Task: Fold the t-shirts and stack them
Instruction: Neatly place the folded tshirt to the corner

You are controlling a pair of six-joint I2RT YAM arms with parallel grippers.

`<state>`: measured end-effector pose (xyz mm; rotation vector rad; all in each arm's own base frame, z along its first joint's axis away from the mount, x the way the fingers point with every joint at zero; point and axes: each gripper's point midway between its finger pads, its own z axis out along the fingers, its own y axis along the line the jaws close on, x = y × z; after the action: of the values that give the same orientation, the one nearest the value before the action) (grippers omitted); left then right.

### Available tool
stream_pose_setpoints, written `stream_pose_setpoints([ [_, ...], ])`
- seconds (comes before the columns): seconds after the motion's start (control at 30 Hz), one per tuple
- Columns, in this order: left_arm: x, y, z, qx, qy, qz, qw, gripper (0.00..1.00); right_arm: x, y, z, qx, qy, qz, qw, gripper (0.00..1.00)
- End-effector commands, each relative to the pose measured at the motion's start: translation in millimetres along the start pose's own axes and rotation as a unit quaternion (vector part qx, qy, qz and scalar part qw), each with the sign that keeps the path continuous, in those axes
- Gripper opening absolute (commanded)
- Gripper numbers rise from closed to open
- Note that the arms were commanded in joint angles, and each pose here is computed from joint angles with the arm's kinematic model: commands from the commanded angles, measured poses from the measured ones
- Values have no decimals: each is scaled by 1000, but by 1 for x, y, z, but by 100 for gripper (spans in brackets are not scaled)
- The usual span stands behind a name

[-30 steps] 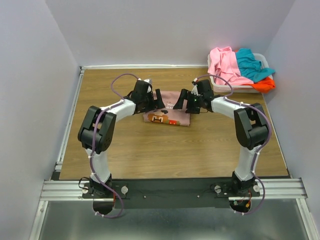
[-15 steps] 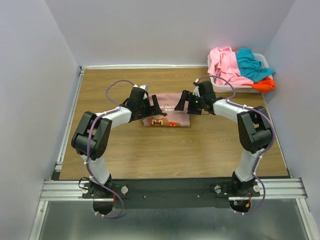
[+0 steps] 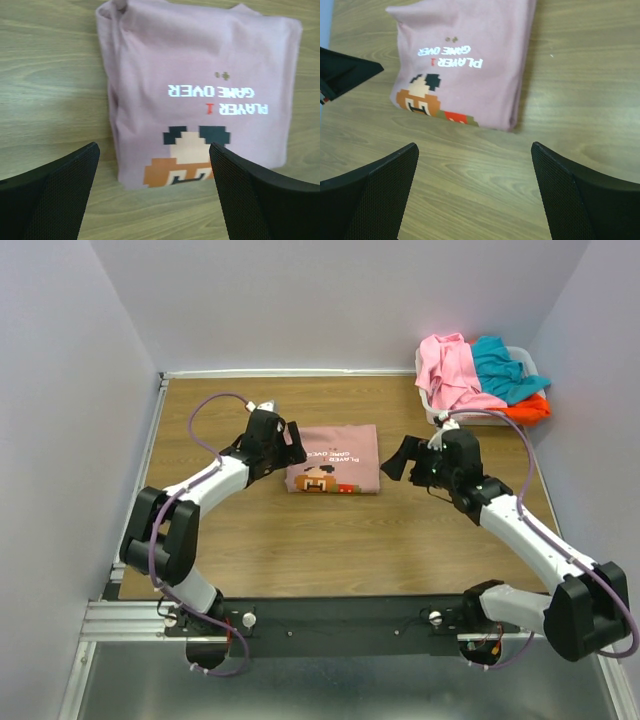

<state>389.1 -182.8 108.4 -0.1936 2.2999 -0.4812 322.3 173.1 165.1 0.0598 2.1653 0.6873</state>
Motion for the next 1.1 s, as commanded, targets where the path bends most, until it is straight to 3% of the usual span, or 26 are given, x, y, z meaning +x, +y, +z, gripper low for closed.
stream_pose_setpoints([
  [0.0, 4, 17, 15, -42, 15, 9, 999, 98, 18, -27, -11, 61, 7, 9, 998, 100],
  [0.23, 27, 30, 43, -63, 54, 14, 996, 84, 20, -33, -19, 77, 6, 3, 997, 100],
  [0.33, 37, 34, 55, -65, 73, 18, 995, 67, 21, -35, -19, 79, 7, 2, 997, 100],
  [0.37, 38, 33, 58, -63, 76, 19, 995, 58, 22, -35, -19, 80, 9, 1, 997, 100],
  [0.43, 43, 35, 62, -63, 83, 21, 994, 52, 21, -37, -19, 83, 7, 0, 996, 100],
  [0.57, 35, 34, 67, -69, 76, 28, 994, 30, 22, -40, -19, 90, 7, -2, 996, 100],
  [0.63, 33, 42, 68, -93, 74, 30, 992, 0, 23, -39, -20, 90, 8, -3, 996, 100],
  [0.77, 19, 62, 72, -154, 64, 42, 985, 0, 22, -40, -23, 90, 5, -12, 996, 100],
  [1.07, -78, 134, 57, -270, -13, 19, 963, 0, 17, -50, -25, 117, -6, -22, 993, 100],
])
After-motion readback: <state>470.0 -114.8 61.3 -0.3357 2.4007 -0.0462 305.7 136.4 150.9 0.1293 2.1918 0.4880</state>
